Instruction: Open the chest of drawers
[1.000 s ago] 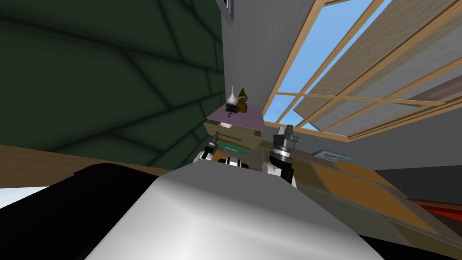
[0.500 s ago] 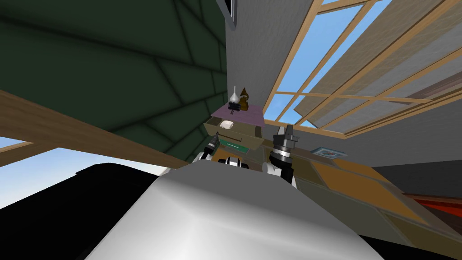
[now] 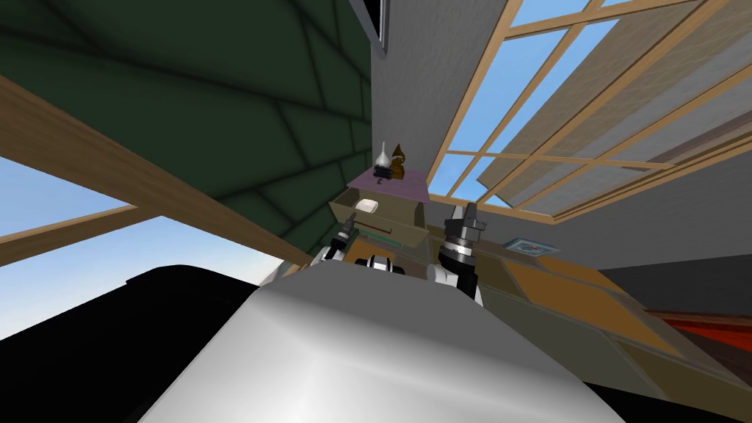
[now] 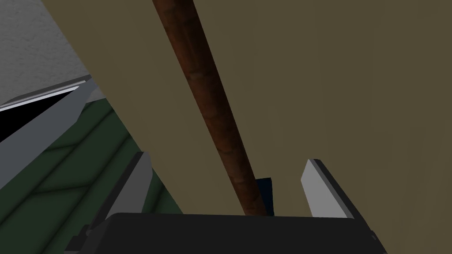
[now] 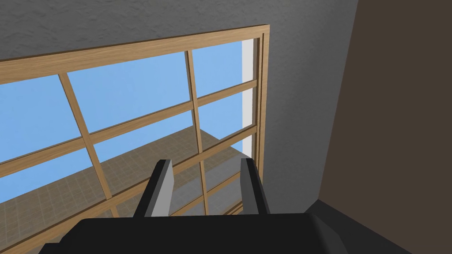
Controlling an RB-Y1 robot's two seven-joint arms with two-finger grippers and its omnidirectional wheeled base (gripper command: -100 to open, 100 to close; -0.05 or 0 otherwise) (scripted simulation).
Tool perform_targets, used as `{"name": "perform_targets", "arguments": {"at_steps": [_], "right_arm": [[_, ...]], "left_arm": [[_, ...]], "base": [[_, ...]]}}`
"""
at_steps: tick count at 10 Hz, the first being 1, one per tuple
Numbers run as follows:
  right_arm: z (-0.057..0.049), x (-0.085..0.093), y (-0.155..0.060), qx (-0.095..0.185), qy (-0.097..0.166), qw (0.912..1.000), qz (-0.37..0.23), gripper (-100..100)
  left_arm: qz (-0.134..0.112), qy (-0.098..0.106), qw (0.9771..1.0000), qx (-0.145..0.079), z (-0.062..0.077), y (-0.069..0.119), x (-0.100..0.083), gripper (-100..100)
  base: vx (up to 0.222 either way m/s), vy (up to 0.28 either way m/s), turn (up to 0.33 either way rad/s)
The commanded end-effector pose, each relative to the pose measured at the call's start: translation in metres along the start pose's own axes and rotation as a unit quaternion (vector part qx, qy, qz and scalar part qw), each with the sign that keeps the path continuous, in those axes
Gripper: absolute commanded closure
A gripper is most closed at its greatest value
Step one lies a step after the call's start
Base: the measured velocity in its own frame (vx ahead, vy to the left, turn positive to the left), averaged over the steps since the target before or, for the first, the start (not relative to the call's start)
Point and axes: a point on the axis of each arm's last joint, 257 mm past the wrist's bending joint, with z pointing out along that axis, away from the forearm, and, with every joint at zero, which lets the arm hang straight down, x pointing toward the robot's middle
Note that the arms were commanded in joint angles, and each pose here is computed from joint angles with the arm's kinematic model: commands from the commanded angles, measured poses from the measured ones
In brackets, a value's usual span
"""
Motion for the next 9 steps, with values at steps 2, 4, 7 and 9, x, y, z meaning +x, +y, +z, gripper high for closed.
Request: {"name": "perform_targets", "arguments": {"at_steps": [2, 4, 7, 9], "right_arm": [[0.000, 0.000, 0.000, 0.000, 0.000, 1.0000, 0.000, 0], [0.000, 0.000, 0.000, 0.000, 0.000, 1.0000, 0.000, 0], [0.000, 0.000, 0.000, 0.000, 0.000, 1.0000, 0.000, 0], [0.000, 0.000, 0.000, 0.000, 0.000, 1.0000, 0.000, 0]], "left_arm": [[0.002, -0.002, 1.0000, -0.002, 0.004, -0.016, -0.012, -100], [0.002, -0.003, 1.0000, -0.002, 0.006, -0.026, -0.018, -100], [0.002, -0.003, 0.9999, -0.011, 0.003, -0.027, -0.020, -100], [0.001, -0.003, 0.9999, -0.015, 0.003, -0.024, -0.020, 0]], "base": [[0.009, -0.003, -0.018], [-0.012, -0.008, -0.013], [-0.009, -0.007, -0.009], [0.000, 0.000, 0.000]]}}
